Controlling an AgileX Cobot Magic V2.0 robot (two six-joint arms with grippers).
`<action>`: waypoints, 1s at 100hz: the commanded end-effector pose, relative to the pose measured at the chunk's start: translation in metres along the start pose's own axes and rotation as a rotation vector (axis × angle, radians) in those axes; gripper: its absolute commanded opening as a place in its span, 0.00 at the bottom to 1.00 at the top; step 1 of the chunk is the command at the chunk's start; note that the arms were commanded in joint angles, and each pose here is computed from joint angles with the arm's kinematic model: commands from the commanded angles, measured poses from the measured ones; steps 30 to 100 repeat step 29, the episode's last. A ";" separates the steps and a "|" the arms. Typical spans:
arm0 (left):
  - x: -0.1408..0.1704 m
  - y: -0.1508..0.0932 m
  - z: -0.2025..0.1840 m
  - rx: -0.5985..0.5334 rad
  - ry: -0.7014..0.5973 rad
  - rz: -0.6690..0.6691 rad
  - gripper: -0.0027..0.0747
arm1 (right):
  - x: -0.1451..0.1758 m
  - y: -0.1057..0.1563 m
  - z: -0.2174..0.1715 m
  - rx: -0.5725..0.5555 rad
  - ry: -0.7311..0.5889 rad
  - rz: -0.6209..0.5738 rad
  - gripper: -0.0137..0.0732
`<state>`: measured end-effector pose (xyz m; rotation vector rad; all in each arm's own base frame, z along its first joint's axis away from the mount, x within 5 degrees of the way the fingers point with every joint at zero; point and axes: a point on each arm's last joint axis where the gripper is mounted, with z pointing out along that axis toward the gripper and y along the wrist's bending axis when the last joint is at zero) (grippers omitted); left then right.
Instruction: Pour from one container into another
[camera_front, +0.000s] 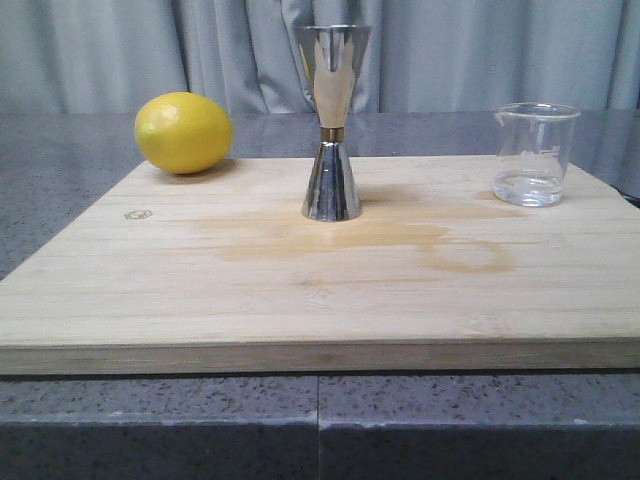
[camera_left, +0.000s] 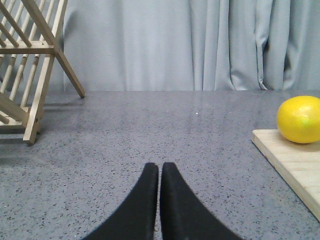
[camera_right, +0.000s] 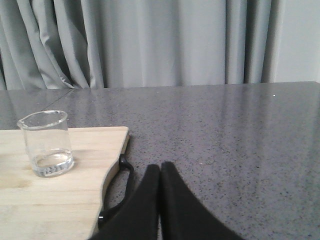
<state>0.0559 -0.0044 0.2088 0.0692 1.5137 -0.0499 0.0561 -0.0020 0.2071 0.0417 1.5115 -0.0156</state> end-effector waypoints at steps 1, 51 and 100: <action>0.001 0.001 -0.001 -0.011 -0.070 -0.010 0.01 | -0.006 -0.001 -0.002 0.011 -0.098 0.000 0.07; 0.001 0.001 -0.001 -0.011 -0.070 -0.010 0.01 | -0.006 -0.001 -0.002 0.011 -0.093 0.000 0.07; 0.001 0.001 -0.001 -0.011 -0.070 -0.010 0.01 | -0.006 -0.001 -0.002 0.011 -0.093 0.000 0.07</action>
